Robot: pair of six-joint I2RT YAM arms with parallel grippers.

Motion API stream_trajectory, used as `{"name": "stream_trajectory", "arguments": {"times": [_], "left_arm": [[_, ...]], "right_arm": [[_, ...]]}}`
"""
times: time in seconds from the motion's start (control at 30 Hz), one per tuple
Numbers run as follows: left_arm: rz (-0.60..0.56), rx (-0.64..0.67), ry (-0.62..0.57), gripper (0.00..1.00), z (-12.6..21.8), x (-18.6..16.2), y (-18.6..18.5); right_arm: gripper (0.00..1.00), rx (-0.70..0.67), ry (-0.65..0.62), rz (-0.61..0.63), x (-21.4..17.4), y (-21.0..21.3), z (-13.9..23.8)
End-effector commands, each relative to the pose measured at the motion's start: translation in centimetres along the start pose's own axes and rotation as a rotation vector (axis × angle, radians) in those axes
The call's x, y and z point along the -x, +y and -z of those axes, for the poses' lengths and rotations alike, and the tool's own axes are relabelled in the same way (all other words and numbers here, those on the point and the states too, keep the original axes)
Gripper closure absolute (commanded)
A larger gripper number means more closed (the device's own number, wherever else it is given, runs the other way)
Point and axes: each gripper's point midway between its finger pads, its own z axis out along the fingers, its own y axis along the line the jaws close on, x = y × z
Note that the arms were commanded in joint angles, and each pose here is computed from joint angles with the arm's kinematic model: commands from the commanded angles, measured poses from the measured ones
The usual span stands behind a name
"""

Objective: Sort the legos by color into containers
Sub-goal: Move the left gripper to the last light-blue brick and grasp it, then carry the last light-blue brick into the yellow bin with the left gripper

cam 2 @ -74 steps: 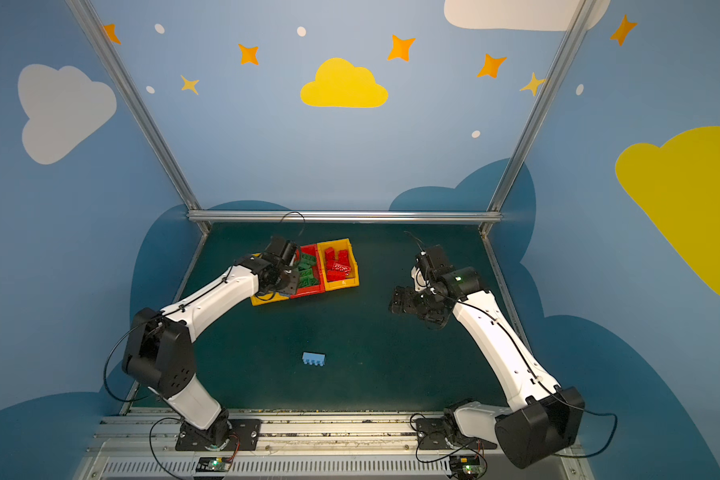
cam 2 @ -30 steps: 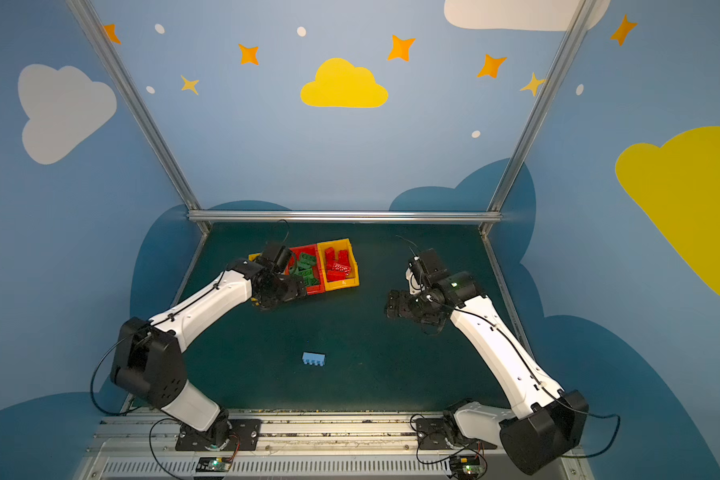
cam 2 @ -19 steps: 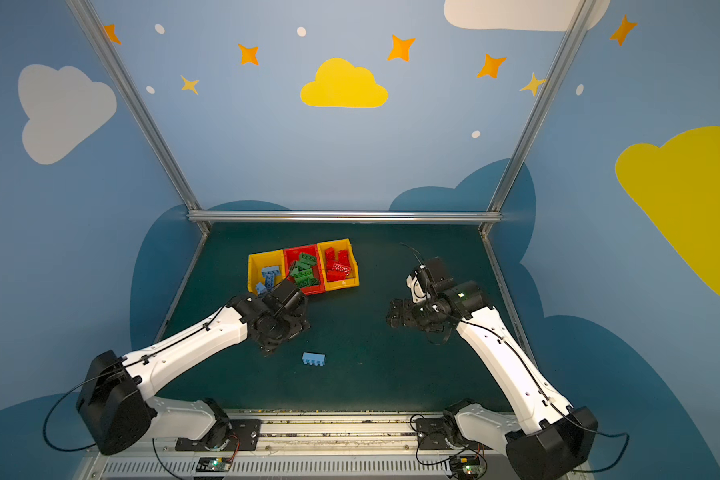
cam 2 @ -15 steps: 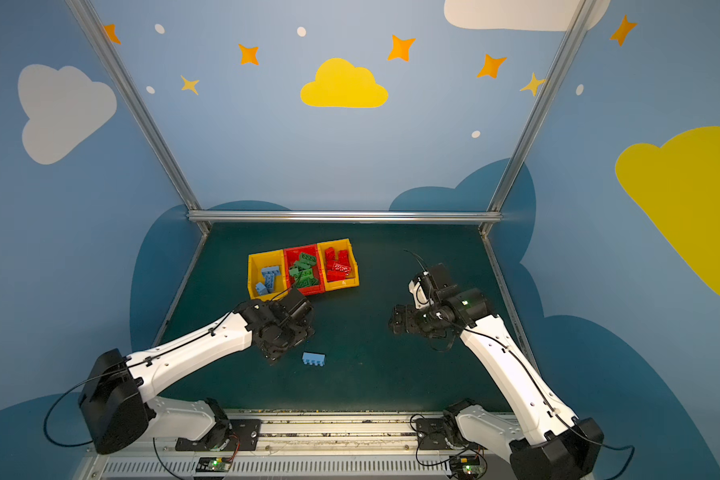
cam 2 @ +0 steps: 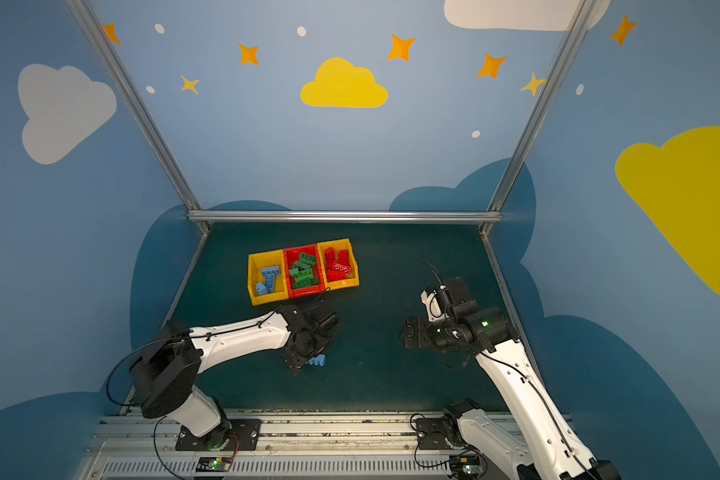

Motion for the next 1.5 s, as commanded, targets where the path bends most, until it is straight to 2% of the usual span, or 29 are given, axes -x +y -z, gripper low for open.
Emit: {"name": "stream_trajectory", "arguments": {"times": [0.0, 0.3, 0.4, 0.57, 0.63, 0.8, 0.93, 1.07, 1.23, 1.33, 1.47], "left_arm": [[0.034, 0.01, 0.032, 0.08, -0.7, -0.6, -0.2], [0.077, 0.009, 0.091, 0.26, -2.2, -0.5, -0.1], [0.084, 0.014, 0.099, 0.38, -2.4, -0.1, 0.0], [0.085, 0.029, 0.13, 0.72, -2.8, 0.5, 0.5], [0.061, 0.032, 0.117, 0.78, -2.2, 1.2, 0.3], [-0.023, 0.005, 0.053, 0.8, 1.1, 5.1, -1.4], [-0.025, -0.066, -0.008, 0.8, 4.5, 10.6, -2.8], [-0.005, -0.09, -0.111, 0.78, 7.4, 17.6, -3.3], [0.008, -0.101, -0.158, 0.78, 7.8, 24.6, -4.3], [0.003, -0.118, -0.148, 0.78, 7.1, 27.3, -5.4], [-0.018, -0.089, -0.12, 0.76, 5.3, 29.4, -6.0]], "right_arm": [[0.04, -0.037, 0.01, 0.005, -0.9, -0.9, 0.5], [0.04, -0.035, 0.004, -0.024, -0.9, -1.1, 0.6], [0.04, -0.031, 0.006, -0.031, -0.6, -1.0, 0.4], [0.04, -0.028, 0.004, -0.045, 0.2, -0.8, 0.0], [0.04, -0.022, 0.002, -0.048, 0.6, -0.6, -0.1], [0.04, -0.014, 0.0, -0.052, 2.2, -0.1, -0.6], [0.04, -0.011, -0.003, -0.06, 4.0, 0.5, -1.0], [0.04, -0.005, -0.009, -0.069, 5.8, 1.2, -1.4], [0.04, 0.0, -0.002, -0.098, 7.8, 1.9, -2.1], [0.04, 0.0, -0.006, -0.115, 8.9, 2.2, -2.4], [0.04, -0.019, -0.01, -0.14, 10.0, 2.3, -2.7]]}}
